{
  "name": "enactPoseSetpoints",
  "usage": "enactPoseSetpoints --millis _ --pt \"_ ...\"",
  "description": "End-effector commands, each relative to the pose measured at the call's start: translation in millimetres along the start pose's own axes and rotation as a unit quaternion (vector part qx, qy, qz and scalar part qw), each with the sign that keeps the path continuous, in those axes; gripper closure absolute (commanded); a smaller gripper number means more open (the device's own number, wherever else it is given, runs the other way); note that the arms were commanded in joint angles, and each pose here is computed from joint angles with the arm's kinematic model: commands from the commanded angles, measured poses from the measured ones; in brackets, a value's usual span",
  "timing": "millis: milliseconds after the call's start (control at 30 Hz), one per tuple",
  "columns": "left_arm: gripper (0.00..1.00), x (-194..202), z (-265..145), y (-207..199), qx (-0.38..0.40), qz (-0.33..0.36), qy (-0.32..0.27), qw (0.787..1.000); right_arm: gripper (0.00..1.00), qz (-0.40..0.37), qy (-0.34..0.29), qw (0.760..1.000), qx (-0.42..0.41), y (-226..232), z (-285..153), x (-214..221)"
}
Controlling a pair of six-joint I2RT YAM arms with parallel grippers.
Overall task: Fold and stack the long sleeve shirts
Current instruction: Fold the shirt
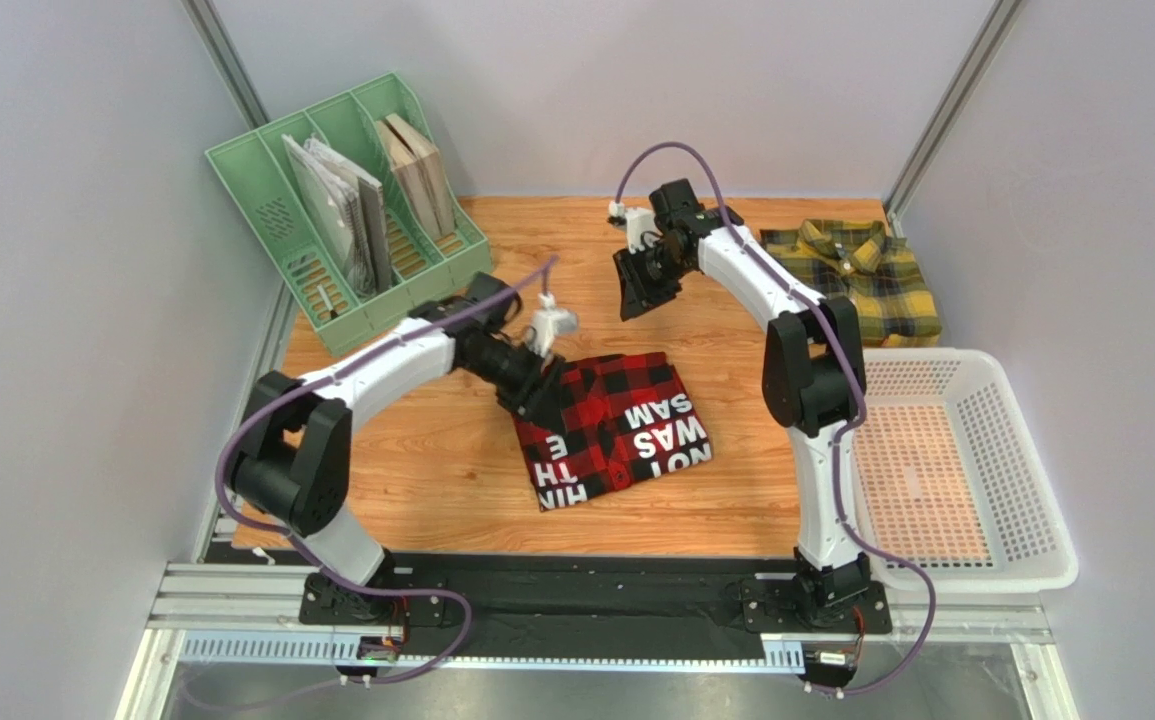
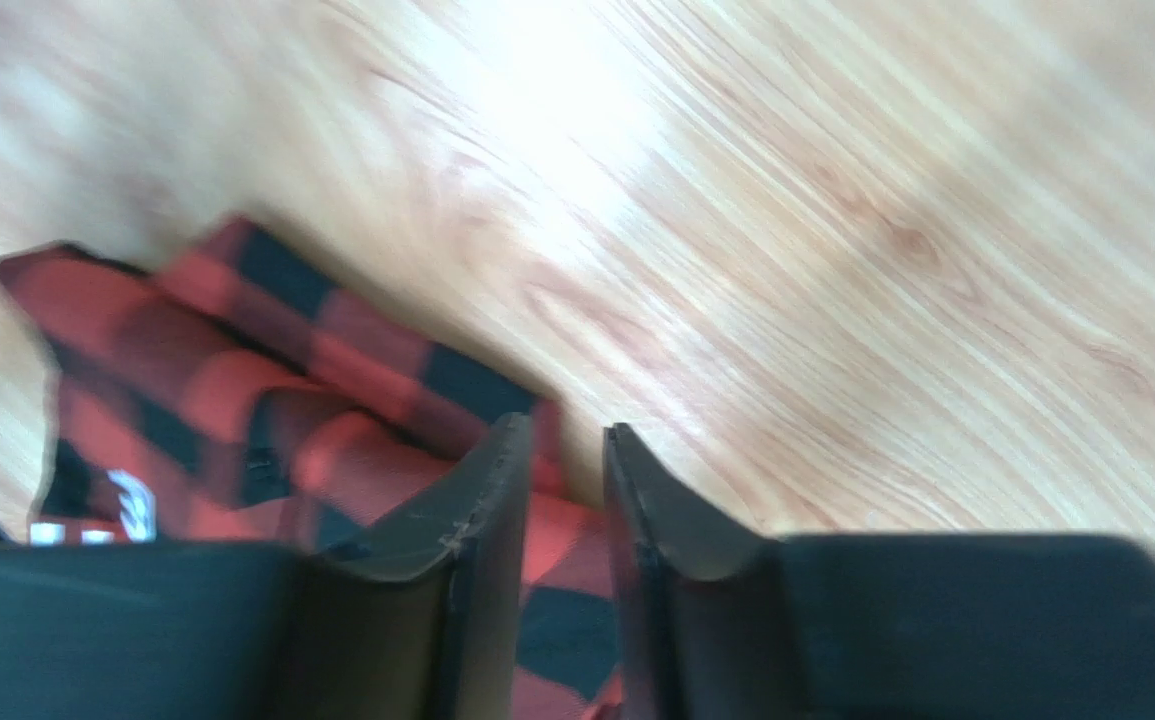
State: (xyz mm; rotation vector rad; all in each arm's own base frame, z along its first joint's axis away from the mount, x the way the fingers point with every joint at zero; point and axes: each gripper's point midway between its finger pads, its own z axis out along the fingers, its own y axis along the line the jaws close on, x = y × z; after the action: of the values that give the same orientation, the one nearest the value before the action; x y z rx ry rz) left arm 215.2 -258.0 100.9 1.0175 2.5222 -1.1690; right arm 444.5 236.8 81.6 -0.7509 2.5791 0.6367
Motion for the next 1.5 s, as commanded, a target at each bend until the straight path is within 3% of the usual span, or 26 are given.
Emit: enactPoseSetpoints --millis 0,33,133,300,367,467,567,700,767,867,933,1067,1167,1267,1367,1467 --pt "0.46 -39.7 -33.0 -14.4 0.090 -0.032 -0.080 0.992 0.57 -0.021 -0.074 0.997 0.008 7.4 -81.4 -25.0" --pt "0.45 -38.9 -33.6 -26.3 0.131 -0.024 -0.081 0.988 0.52 -0.021 -0.080 0.996 -0.032 21.1 -91.7 -21.0" --pt "0.43 -37.1 -23.2 -28.0 0.146 -0.031 -0.072 0.986 0.48 -0.011 -0.068 0.988 -0.137 53.9 -116.1 17.8" --pt "0.43 -33.2 -0.2 22.7 0.106 -0.088 -0.037 0.990 0.58 0.046 0.003 0.956 -0.291 109.3 -123.3 99.9" --pt "0.43 -39.3 8.5 52.4 0.083 -0.107 -0.035 0.990 0.61 0.064 0.025 0.949 -0.308 113.4 -114.7 121.6" --pt "0.45 -50.8 15.4 93.3 0.050 -0.128 -0.038 0.990 0.66 0.094 0.059 0.947 -0.302 103.2 -85.7 153.5" --pt "0.47 -58.3 24.9 123.3 0.024 -0.127 -0.020 0.991 0.68 0.115 0.065 0.955 -0.264 76.2 -51.7 161.6" --pt "0.47 -83.1 12.3 149.1 0.003 -0.112 -0.049 0.992 0.70 0.141 0.060 0.969 -0.194 27.2 -19.8 161.8" --pt "0.45 -92.8 -2.1 139.3 0.004 -0.098 -0.063 0.993 0.70 0.159 0.057 0.967 -0.191 22.6 -22.8 157.4" --pt "0.41 -104.1 -30.8 79.4 0.070 -0.055 -0.108 0.990 0.68 0.165 0.023 0.962 -0.217 45.5 -56.7 138.7" --pt "0.37 -87.6 -42.6 30.1 0.118 -0.044 -0.116 0.985 0.65 0.169 -0.006 0.952 -0.255 67.3 -79.7 124.2" --pt "0.32 -35.8 -13.5 -38.6 0.190 -0.056 -0.059 0.978 0.52 0.172 -0.034 0.941 -0.289 117.2 -99.8 112.5" --pt "0.30 -8.7 12.6 -42.0 0.202 -0.091 -0.041 0.974 0.51 0.156 -0.025 0.943 -0.292 136.0 -83.0 116.9" --pt "0.31 7.5 28.1 -4.5 0.161 -0.156 -0.011 0.974 0.52 0.176 0.030 0.948 -0.263 118.2 -49.7 139.6" --pt "0.32 18.5 32.7 48.6 0.092 -0.231 -0.002 0.969 0.53 0.218 0.080 0.952 -0.201 73.2 -17.7 170.2" --pt "0.32 21.1 31.7 43.7 0.108 -0.219 -0.003 0.970 0.54 0.241 0.124 0.954 -0.127 21.9 -0.6 189.3"
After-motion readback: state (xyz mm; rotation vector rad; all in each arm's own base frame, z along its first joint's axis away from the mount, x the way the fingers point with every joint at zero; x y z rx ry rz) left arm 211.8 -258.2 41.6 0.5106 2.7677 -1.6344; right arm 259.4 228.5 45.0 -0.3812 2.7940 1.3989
